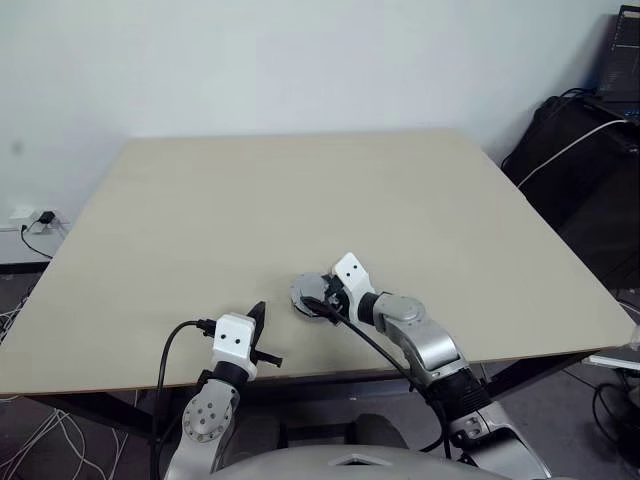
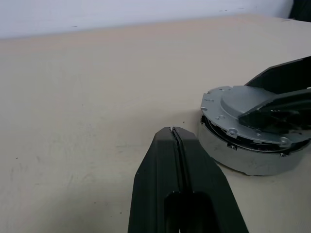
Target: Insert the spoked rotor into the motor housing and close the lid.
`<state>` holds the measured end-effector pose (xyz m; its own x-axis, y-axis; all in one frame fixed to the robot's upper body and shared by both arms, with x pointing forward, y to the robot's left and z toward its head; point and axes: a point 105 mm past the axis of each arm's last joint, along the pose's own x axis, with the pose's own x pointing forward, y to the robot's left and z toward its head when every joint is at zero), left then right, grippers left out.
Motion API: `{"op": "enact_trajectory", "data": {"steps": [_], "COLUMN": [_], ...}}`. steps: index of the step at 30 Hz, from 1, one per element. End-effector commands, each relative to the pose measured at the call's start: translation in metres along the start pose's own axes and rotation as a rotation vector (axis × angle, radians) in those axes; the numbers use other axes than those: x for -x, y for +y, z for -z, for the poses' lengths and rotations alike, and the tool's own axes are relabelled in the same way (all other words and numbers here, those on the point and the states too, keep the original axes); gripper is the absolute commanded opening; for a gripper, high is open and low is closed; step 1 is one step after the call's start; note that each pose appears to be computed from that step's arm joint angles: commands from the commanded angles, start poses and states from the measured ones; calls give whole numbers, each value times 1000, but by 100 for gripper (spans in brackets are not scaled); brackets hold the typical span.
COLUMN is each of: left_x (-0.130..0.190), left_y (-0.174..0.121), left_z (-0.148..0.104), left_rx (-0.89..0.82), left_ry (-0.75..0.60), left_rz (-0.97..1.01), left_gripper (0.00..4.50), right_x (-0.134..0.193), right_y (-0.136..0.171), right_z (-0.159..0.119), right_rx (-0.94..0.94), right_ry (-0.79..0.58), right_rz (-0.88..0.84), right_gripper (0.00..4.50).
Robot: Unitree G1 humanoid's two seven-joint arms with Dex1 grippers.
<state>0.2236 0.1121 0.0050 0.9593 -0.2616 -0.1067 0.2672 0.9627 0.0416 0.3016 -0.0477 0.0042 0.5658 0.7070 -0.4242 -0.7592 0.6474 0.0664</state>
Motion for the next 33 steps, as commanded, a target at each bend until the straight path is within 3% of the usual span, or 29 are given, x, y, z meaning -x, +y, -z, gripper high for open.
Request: {"op": "enact_trajectory", "data": {"steps": [1,33], "left_x": [-3,-6], "left_y": [0,0], "left_z": [-14,-15], "left_rx": [-1,3], "left_ry": [-52,-56], "left_rz": [-3,-7], "left_gripper": [0,0], "right_x": [0,-3], "right_y": [-5,-13], "right_z": [-13,14], "right_rx": [58,98], "right_ry": [-16,191], "right_rz": [5,30], "right_gripper": [321,321]}}
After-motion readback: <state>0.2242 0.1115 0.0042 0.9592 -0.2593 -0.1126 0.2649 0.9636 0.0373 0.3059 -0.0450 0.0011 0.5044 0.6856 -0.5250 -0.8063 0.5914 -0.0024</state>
